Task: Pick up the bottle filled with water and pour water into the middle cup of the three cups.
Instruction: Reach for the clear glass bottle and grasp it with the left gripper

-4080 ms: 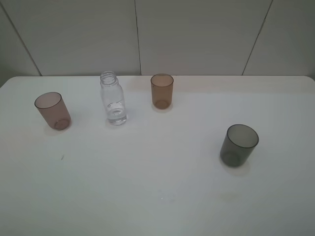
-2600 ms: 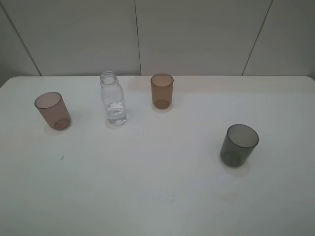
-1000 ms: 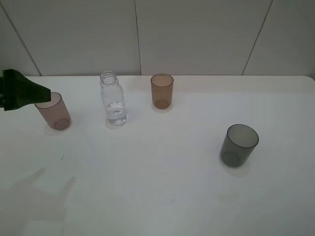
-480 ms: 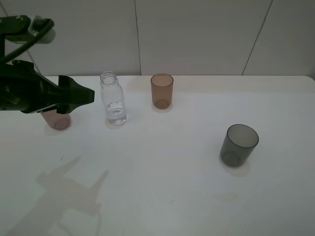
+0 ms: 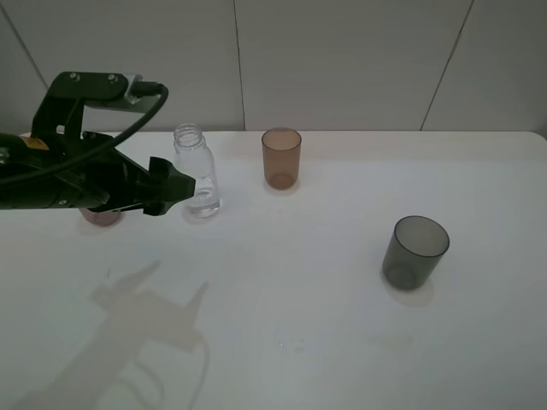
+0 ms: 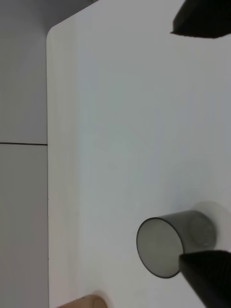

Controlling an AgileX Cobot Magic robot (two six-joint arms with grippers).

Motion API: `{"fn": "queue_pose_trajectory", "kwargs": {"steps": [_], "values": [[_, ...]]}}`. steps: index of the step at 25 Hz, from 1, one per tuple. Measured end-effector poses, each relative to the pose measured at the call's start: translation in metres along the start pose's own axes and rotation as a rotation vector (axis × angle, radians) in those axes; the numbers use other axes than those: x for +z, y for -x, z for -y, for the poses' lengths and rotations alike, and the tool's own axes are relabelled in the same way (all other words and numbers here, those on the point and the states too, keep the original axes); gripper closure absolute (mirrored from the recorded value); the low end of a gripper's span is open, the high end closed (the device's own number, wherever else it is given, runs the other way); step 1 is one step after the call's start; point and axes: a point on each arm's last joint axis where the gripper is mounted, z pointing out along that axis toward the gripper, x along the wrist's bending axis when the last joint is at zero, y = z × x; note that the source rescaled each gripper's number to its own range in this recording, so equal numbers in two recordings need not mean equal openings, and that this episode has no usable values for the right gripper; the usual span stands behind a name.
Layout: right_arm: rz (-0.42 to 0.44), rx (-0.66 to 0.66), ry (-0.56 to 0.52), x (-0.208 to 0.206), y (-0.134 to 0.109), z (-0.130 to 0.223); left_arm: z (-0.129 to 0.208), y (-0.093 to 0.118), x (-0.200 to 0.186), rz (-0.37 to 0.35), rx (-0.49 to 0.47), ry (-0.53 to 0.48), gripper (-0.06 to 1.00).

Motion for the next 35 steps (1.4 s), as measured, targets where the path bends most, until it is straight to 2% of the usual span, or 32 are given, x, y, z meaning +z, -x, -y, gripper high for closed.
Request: {"fn": "queue_pose_trajectory", "kwargs": {"steps": [6, 10, 17, 27, 31, 35], "values": [[0.0, 0.0, 0.0, 0.0, 0.0, 0.0, -0.002, 0.0, 0.001, -0.01, 0.037, 0.022, -0.06], [0.0, 0.0, 0.0, 0.0, 0.0, 0.0, -0.001, -0.015, 0.006, -0.06, 0.025, 0.009, -0.06], [0.0, 0.0, 0.0, 0.0, 0.0, 0.0, 0.003, -0.029, 0.022, -0.131, 0.089, 0.022, -0.06], [0.0, 0.0, 0.0, 0.0, 0.0, 0.0, 0.019, -0.033, 0.057, -0.215, 0.137, 0.053, -0.06], [0.0, 0.0, 0.0, 0.0, 0.0, 0.0, 0.028, -0.028, 0.069, -0.224, 0.145, 0.056, -0.06], [0.0, 0.0, 0.0, 0.0, 0.0, 0.0, 0.037, -0.023, 0.079, -0.234, 0.146, 0.108, -0.06]]}}
